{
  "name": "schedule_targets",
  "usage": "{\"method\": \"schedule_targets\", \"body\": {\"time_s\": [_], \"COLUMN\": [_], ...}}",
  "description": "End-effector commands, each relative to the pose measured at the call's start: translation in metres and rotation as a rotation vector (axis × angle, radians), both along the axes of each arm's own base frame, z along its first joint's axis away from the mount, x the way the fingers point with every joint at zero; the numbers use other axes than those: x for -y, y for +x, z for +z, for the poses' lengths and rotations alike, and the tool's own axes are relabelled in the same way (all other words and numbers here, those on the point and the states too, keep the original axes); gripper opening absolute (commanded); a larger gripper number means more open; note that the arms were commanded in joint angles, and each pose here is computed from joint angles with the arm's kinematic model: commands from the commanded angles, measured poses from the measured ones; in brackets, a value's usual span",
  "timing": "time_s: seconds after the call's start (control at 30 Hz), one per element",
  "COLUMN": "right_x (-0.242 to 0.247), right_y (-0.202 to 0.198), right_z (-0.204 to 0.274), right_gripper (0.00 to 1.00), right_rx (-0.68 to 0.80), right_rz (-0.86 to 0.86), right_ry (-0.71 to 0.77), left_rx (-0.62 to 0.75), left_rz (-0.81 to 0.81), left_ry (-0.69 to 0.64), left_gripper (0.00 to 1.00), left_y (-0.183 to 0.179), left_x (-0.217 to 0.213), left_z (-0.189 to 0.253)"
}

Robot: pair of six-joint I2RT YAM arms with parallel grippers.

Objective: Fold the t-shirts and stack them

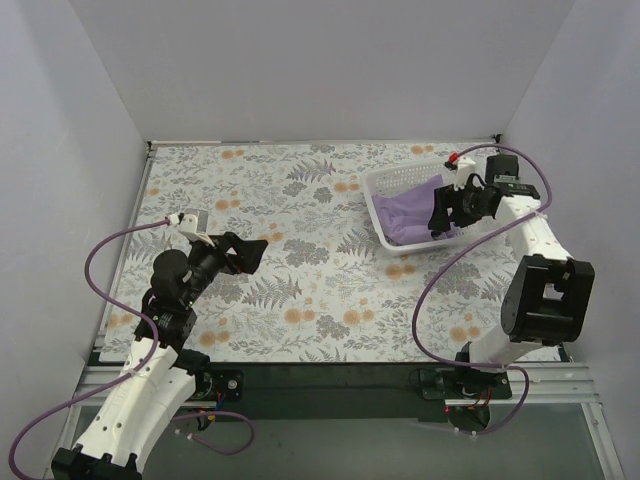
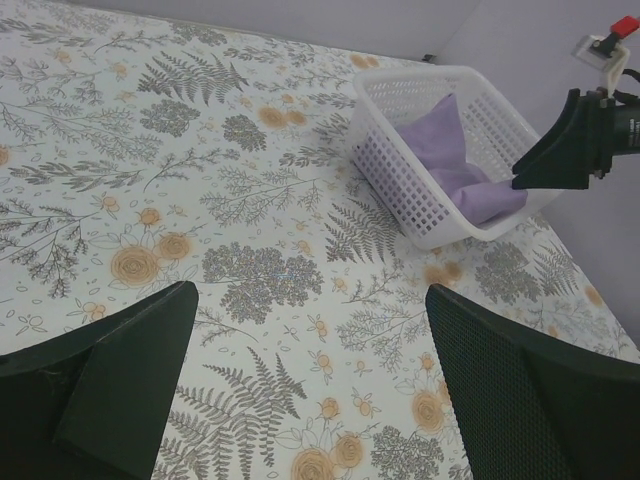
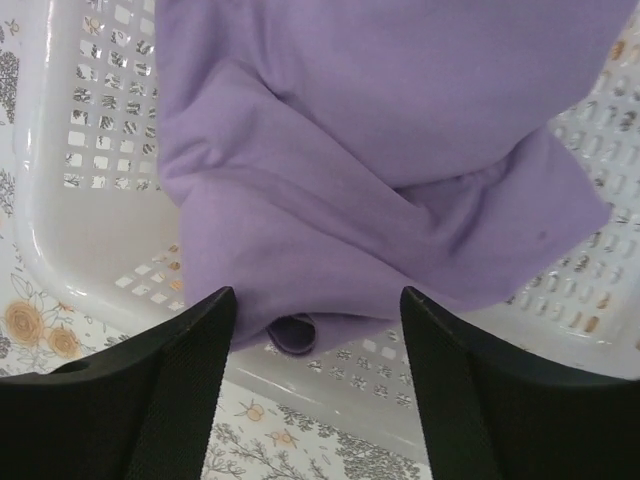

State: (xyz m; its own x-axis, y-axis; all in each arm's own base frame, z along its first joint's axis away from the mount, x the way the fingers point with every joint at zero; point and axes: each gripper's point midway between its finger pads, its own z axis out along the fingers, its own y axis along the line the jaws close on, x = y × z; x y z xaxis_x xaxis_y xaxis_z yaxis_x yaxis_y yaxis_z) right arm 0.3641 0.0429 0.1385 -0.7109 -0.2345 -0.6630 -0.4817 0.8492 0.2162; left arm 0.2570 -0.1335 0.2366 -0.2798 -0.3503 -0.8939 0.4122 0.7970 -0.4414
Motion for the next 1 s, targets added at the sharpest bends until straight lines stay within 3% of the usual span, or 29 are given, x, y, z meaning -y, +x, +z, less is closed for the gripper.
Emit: {"method": "schedule_targets", "body": {"time_s": [0.0, 0.07, 0.1, 0.17, 0.2, 0.47, 0.5, 0.63, 0.77, 0.97], "right_x": [-0.015, -0.019, -0.021, -0.028, -0.035, -0.085, -0.091, -0.107, -0.120, -0.158], "right_y": [0.012, 0.014, 0.013, 0.009, 0.007, -0.044, -0.055, -0.067, -0.077, -0.077], "right_z": [0.003, 0.001, 0.004, 0.016, 0.027, 0.165, 0.179, 0.275, 0.328, 0.385], "right_gripper": [0.71, 0.58, 0.32, 0.06, 0.01, 0.01, 0.01, 0.01, 0.01, 0.01], "right_rx": [0.014, 0.009, 0.017, 0.043, 0.071, 0.465, 0.462, 0.680, 0.796, 0.986], "right_rz": [0.029, 0.045, 0.060, 0.096, 0.124, 0.411, 0.460, 0.616, 0.752, 0.828], "right_ry": [-0.013, -0.026, -0.027, -0.016, -0.002, 0.025, 0.069, 0.197, 0.311, 0.244], "left_rx": [0.033, 0.031, 0.032, 0.032, 0.030, 0.032, 0.031, 0.019, -0.001, -0.009], "left_rz": [-0.023, -0.023, -0.023, -0.026, -0.026, -0.060, -0.063, -0.092, -0.131, -0.144], "left_ry": [-0.007, -0.006, -0.008, -0.008, -0.006, -0.009, -0.009, -0.005, 0.002, -0.007], "left_gripper": [0.98, 0.98, 0.98, 0.98, 0.98, 0.98, 0.98, 0.98, 0.98, 0.97], "left_y": [-0.003, -0.003, -0.003, -0.003, -0.002, -0.005, -0.005, -0.006, -0.007, -0.009], "left_x": [0.004, 0.004, 0.004, 0.004, 0.004, 0.009, 0.010, 0.015, 0.021, 0.024], "left_z": [0.011, 0.010, 0.010, 0.011, 0.010, 0.011, 0.011, 0.007, 0.003, 0.001]}}
